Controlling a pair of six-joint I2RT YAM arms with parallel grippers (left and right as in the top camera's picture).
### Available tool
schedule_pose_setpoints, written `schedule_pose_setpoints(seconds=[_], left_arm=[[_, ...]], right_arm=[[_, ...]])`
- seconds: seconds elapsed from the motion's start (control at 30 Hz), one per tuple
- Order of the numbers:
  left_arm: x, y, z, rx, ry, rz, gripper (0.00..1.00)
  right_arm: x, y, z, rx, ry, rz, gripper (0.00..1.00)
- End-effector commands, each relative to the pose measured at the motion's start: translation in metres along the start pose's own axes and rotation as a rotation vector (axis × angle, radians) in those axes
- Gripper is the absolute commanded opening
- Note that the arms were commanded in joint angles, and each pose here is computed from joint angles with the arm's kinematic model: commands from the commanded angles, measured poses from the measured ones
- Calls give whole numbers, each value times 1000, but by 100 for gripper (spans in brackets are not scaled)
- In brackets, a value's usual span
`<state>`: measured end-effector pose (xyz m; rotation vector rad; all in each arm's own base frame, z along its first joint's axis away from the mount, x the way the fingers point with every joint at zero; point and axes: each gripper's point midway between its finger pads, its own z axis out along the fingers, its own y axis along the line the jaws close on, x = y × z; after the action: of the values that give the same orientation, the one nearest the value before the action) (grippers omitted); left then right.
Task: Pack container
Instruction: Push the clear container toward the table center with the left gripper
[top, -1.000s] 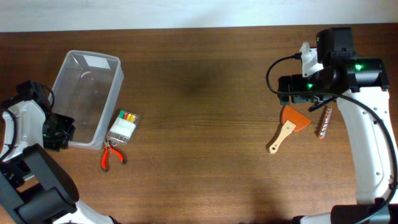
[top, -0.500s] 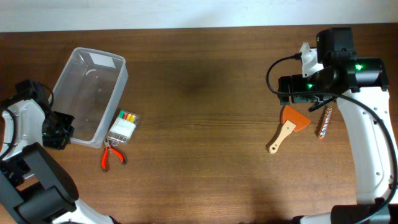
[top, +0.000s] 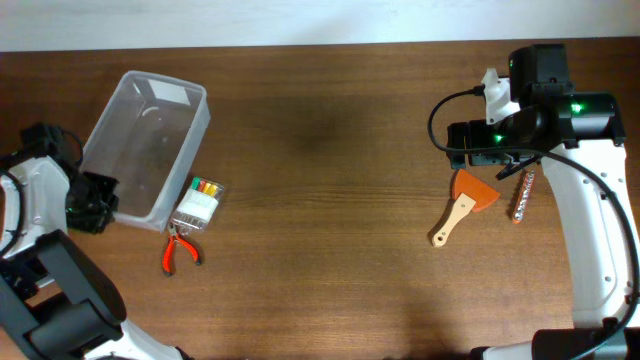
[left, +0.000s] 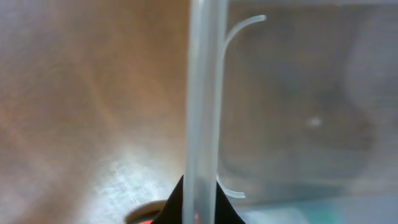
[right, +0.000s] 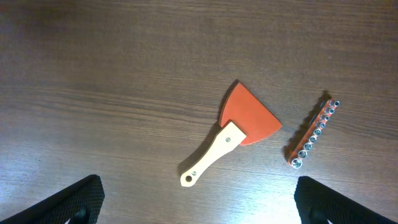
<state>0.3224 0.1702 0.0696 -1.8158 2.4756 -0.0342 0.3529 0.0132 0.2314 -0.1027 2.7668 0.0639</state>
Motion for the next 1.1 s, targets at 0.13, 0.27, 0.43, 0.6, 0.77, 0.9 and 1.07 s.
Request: schedule_pose_setpoints(seconds=[0.13,0.27,0.43,0.6,0.77,0.9,1.07], left_arm=[[-10,-65,-58,242,-103,208,2],[8,-104,-101,341,-190,424,2],[71,-147,-144,427,-256,750,2],[176,-153,-135,390,-150,1116,2],[231,-144,-101,252,-111,1299,2],[249,-136,-70,171,-70,1355,2],[253,-123,-29,84,6,1366,2]], right_arm=[[-6,5,-4,-15,-17,-8,99],[-5,-4,-6,35,-17,-7,99],[-6,-19,-13,124,-31,3,99],[-6,-32,-24,205,-48,48,99],[-5,-34,-26,217,-51,58,99],[-5,-34,-26,216,-49,58,99],[-3,-34,-26,216,-44,57,99]])
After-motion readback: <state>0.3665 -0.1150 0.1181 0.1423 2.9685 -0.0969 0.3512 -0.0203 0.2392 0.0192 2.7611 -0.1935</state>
